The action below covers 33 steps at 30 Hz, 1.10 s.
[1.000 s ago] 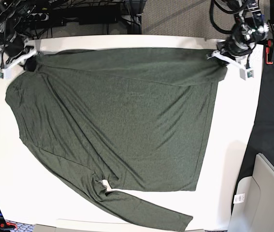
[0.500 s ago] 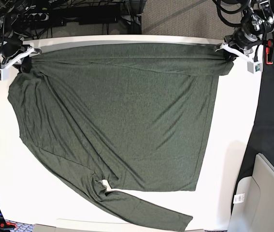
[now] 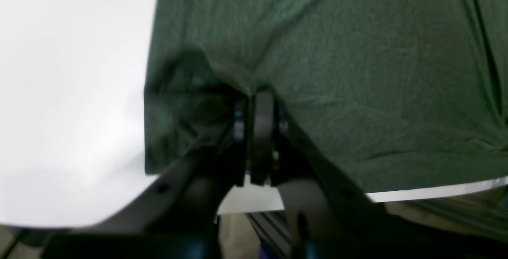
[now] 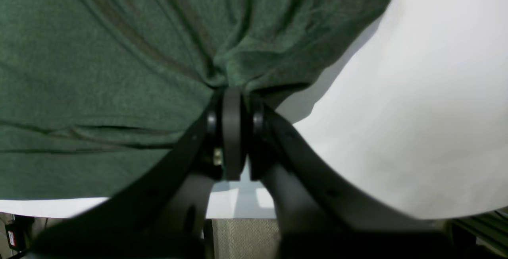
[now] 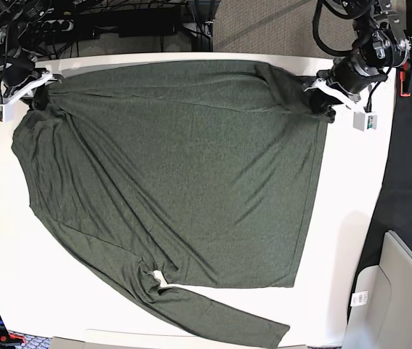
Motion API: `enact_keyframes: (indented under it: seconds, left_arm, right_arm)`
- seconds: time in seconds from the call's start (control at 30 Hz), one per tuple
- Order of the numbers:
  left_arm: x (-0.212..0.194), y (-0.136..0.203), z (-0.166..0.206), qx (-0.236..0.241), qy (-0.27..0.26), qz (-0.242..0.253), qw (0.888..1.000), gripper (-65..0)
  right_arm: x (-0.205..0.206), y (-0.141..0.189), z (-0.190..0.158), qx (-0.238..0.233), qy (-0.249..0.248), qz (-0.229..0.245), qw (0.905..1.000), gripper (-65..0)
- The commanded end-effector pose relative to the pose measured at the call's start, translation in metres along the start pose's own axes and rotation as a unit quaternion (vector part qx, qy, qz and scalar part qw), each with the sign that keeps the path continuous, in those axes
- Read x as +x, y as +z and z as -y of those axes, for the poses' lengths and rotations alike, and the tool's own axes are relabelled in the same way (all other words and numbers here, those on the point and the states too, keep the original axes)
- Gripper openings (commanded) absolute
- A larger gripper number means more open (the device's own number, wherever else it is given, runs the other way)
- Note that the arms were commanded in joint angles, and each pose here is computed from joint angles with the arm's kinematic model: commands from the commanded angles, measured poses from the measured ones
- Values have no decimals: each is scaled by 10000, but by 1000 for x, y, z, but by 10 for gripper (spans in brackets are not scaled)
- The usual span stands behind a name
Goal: Fold the T-shirt properly
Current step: 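Regrasp the shirt edge with the left gripper near its shoulder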
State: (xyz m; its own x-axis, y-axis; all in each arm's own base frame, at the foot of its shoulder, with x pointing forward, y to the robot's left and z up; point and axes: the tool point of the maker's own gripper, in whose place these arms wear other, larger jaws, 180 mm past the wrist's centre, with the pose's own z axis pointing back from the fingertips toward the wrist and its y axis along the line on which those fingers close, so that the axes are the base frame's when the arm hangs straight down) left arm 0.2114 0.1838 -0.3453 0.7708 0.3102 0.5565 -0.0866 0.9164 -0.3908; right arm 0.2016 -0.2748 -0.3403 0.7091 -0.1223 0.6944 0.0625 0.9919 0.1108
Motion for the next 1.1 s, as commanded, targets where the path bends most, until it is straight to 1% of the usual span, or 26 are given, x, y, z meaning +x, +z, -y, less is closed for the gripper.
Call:
enact_keyframes:
  seconds: [0.0,0.1,0.2,0.27,0.4,0.47,0.53,0.67,0.87,0.93,1.07]
  left_arm:
    - [19,3,11,-236,-40,294,9993,-650]
    - [29,3,14,-291,-69,415,9987,-650]
    - [50,1,21,-371,-142,666,9970,-650]
    - [59,0,22,-379,-167,751,9963,-649]
    - [47,-13,11,-349,67,509,9981,-636]
    - [40,-20,5,-332,189,357,9986,-598]
    - [36,-22,2,-310,191,256,9990,-557]
    - [34,-20,-3,-245,90,175,9995,-466]
    - [8,-11,-23,7,52,-164,9999,-352]
    - [-9,-7,-28,81,112,-370,9992,-329]
    - [-33,-3,-32,132,180,-651,9976,-327]
  right_arm:
    - [13,3,0,7,87,227,9997,-645]
    - [11,3,-2,29,46,219,9997,-645]
    - [11,3,-2,29,46,219,9997,-645]
    - [11,3,-2,29,46,219,9997,-645]
    - [11,3,-2,30,46,226,9997,-645]
    - [11,3,-3,33,40,226,9997,-645]
    - [11,3,-3,33,40,226,9997,-645]
    - [12,2,-4,52,14,256,9997,-644]
    - [12,2,-4,52,14,256,9997,-644]
    - [12,2,-4,52,14,256,9997,-644]
    - [11,1,-7,77,-16,254,9996,-644]
